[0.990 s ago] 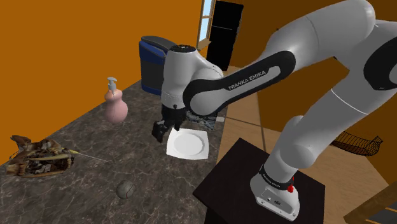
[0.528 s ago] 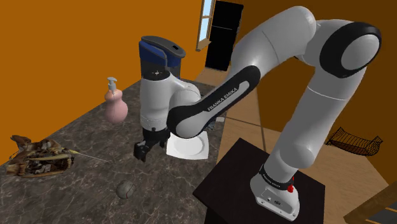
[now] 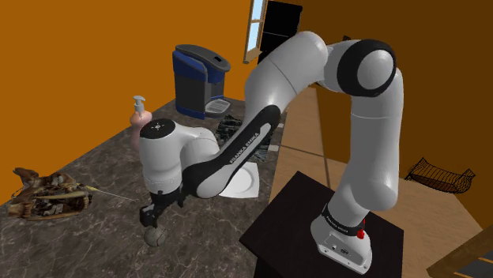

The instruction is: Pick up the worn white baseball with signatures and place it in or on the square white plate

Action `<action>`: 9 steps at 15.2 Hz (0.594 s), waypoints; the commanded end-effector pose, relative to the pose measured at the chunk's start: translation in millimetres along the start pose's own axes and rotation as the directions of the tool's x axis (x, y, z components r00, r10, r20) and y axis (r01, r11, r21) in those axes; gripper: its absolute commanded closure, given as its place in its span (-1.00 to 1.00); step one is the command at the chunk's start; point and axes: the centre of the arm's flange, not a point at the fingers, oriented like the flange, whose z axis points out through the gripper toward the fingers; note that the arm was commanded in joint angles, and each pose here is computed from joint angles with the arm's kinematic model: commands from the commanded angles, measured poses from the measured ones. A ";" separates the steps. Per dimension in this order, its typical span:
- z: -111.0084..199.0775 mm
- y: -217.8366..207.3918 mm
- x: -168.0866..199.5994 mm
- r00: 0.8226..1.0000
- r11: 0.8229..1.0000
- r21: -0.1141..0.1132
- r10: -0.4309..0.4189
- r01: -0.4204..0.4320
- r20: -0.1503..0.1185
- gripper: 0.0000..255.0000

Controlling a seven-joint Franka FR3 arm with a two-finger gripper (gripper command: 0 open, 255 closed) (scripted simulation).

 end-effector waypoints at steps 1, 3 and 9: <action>20.8 -20.3 5.1 1.000 1.000 -0.005 0.001 -0.001 0.004 -1.00; 39.4 -39.4 9.0 1.000 1.000 -0.009 0.002 -0.002 0.009 -1.00; 67.8 -41.2 9.2 1.000 1.000 -0.010 0.002 -0.002 0.009 -1.00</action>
